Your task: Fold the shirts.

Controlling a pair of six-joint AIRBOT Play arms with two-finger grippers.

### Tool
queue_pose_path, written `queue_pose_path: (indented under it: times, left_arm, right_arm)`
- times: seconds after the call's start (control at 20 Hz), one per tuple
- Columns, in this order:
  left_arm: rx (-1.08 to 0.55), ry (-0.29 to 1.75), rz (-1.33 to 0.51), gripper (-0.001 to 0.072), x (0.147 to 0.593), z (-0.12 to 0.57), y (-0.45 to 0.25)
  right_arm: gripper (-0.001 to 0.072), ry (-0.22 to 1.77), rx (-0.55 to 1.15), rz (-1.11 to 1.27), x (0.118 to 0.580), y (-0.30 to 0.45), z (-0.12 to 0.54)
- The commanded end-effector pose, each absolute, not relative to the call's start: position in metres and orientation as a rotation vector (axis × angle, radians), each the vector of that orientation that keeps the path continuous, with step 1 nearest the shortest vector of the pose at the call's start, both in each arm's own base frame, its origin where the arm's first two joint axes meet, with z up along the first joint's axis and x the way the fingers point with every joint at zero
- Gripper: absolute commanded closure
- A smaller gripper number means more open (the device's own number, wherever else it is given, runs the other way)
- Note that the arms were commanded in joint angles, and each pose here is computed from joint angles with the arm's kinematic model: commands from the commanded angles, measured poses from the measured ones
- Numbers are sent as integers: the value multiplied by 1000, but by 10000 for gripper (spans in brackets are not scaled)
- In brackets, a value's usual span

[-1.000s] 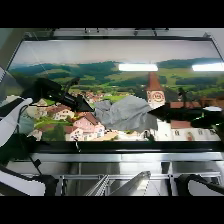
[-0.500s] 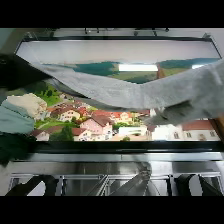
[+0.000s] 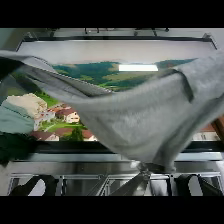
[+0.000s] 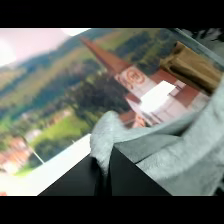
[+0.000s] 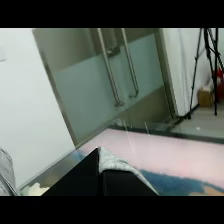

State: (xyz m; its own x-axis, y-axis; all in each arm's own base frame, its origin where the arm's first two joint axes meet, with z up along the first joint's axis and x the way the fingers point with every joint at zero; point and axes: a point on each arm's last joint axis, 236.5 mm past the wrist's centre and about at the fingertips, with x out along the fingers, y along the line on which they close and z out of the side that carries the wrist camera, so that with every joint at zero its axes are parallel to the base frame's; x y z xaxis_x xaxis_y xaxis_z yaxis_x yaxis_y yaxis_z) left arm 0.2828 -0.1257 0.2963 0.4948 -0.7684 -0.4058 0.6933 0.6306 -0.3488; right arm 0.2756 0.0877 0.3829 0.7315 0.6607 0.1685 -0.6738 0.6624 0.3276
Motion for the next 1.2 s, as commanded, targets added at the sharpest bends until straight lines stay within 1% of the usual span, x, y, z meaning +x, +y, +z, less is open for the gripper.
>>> queue_pose_path:
  times: [0.0,0.15,0.2,0.3,0.35,0.4,0.45,0.5,0.6,0.65,0.7,0.8,0.9,1.0,1.15]
  left_arm:
    - [-416,790,-855,681,348,174,-122]
    - [-562,954,-765,681,404,69,-127]
    - [-590,1006,-765,681,419,42,-132]
    - [-603,1059,-792,678,448,12,-143]
    - [-598,1070,-818,665,460,6,-148]
    - [-592,1073,-848,397,470,7,-152]
    - [-602,1080,-862,103,477,12,-153]
    - [-610,1099,-871,-8,482,19,-151]
    - [-587,1150,-894,-8,475,28,-138]
    - [-576,1190,-897,-8,466,28,-129]
    - [-570,1235,-904,-7,453,27,-120]
    - [-621,1320,-897,-8,422,21,-102]
    - [-705,1372,-856,-8,388,8,-88]
    - [-740,1439,-723,-7,352,-23,-66]
    - [-714,1521,-506,-7,309,-78,-33]
  right_arm:
    - [700,207,447,562,368,67,267]
    - [701,370,421,436,453,66,153]
    - [701,426,437,413,476,63,121]
    - [694,507,477,406,510,55,78]
    - [492,534,517,421,519,53,68]
    - [209,558,580,440,525,50,65]
    - [200,573,642,451,525,45,68]
    - [210,585,688,450,521,34,73]
    - [212,640,731,430,501,5,76]
    - [229,699,731,428,483,-8,71]
    - [340,773,724,433,461,-18,62]
    - [348,910,775,411,413,-29,36]
    - [349,985,851,344,369,-33,8]
    - [349,986,917,257,335,-34,-11]
    - [349,956,939,164,310,-28,-27]
